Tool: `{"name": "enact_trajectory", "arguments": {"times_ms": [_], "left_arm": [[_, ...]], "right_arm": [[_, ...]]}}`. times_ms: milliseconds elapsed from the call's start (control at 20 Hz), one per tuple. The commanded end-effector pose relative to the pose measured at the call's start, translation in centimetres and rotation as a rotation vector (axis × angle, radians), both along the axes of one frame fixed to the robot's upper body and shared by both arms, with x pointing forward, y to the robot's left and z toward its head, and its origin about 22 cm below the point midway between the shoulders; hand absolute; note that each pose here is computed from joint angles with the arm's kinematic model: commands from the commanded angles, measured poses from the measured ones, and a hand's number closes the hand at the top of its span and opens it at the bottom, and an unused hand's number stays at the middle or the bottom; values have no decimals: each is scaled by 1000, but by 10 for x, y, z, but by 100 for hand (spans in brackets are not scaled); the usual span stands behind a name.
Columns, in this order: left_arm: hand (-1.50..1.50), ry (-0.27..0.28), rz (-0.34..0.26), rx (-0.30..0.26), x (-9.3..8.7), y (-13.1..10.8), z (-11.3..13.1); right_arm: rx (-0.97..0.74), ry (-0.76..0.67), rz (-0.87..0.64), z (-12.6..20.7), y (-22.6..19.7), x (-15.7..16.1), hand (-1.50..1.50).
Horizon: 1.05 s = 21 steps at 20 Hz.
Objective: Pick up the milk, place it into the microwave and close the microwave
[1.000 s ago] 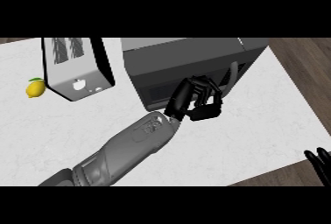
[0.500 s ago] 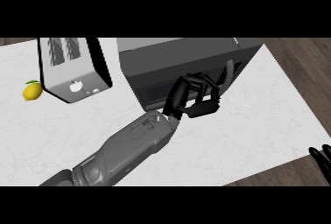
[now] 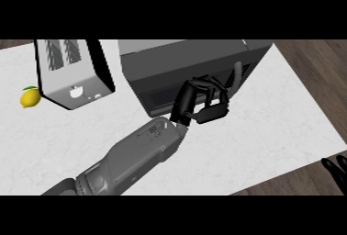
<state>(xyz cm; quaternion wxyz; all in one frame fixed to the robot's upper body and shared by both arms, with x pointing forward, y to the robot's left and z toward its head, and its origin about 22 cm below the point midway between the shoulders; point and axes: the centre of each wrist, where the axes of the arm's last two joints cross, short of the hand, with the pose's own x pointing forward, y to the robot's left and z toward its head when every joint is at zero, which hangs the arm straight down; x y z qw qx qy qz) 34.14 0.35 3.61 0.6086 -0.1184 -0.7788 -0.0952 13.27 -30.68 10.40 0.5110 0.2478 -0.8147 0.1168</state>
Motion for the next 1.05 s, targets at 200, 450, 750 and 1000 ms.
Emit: {"name": "enact_trajectory", "arguments": {"times_ms": [200, 450, 750, 1000], "left_arm": [[150, -18, 93, -2, 20, 8, 5], [150, -21, 102, -14, 21, 8, 5], [150, -26, 122, -22, 19, 10, -1], [150, -40, 137, -31, 21, 10, 1]], "right_arm": [[-9, -13, 62, 8, 3, 2, -150], [-7, -22, 95, 14, 6, 1, -150], [-1, -20, 106, 16, 7, 1, -150], [-13, -14, 111, 18, 6, 0, -150]]}}
